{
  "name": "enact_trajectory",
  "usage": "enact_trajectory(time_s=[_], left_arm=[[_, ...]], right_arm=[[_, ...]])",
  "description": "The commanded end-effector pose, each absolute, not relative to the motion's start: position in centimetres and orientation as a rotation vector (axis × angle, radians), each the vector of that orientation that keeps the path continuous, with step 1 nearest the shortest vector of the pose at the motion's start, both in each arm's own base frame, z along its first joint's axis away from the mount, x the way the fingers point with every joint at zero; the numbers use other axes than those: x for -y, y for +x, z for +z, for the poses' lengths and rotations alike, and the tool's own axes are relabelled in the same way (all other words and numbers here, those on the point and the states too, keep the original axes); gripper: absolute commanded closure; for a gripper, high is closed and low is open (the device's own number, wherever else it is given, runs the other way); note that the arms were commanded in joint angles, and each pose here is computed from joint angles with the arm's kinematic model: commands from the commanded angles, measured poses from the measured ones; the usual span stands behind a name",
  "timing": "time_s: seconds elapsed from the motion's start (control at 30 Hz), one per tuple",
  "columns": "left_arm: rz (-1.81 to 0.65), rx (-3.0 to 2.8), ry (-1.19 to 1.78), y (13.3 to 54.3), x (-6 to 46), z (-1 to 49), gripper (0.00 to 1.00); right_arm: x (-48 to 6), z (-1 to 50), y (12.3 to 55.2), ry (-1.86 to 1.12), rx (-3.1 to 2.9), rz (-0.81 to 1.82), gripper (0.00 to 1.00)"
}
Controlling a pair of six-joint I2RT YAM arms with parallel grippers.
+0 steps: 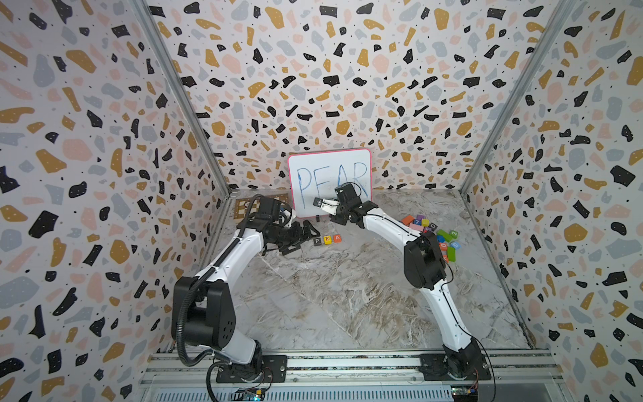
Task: Spell the uppercase word “pear” with letter blocks
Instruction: Adjust the letter block at the center of the board.
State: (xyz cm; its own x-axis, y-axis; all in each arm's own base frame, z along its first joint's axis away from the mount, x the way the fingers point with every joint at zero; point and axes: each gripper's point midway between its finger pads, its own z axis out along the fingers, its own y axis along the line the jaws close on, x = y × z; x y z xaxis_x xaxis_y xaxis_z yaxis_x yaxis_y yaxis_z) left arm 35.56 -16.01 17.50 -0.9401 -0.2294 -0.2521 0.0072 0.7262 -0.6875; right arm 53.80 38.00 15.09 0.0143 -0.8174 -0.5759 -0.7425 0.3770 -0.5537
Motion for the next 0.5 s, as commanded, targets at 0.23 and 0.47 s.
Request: enact_trajectory(time_s=[0.23,0.47], left_arm=[[-1.024,-2.549,-0.052,34.2,18.1,19.6,0.01],[-1.029,-2.544,0.013,32.7,20.2,19.2,0.01]], right_arm=[[-24.2,26.9,57.5,-0.605,-1.990,0.091,0.75],[-14.0,24.5,55.7,-0.314,-2.196,0.055,0.75]])
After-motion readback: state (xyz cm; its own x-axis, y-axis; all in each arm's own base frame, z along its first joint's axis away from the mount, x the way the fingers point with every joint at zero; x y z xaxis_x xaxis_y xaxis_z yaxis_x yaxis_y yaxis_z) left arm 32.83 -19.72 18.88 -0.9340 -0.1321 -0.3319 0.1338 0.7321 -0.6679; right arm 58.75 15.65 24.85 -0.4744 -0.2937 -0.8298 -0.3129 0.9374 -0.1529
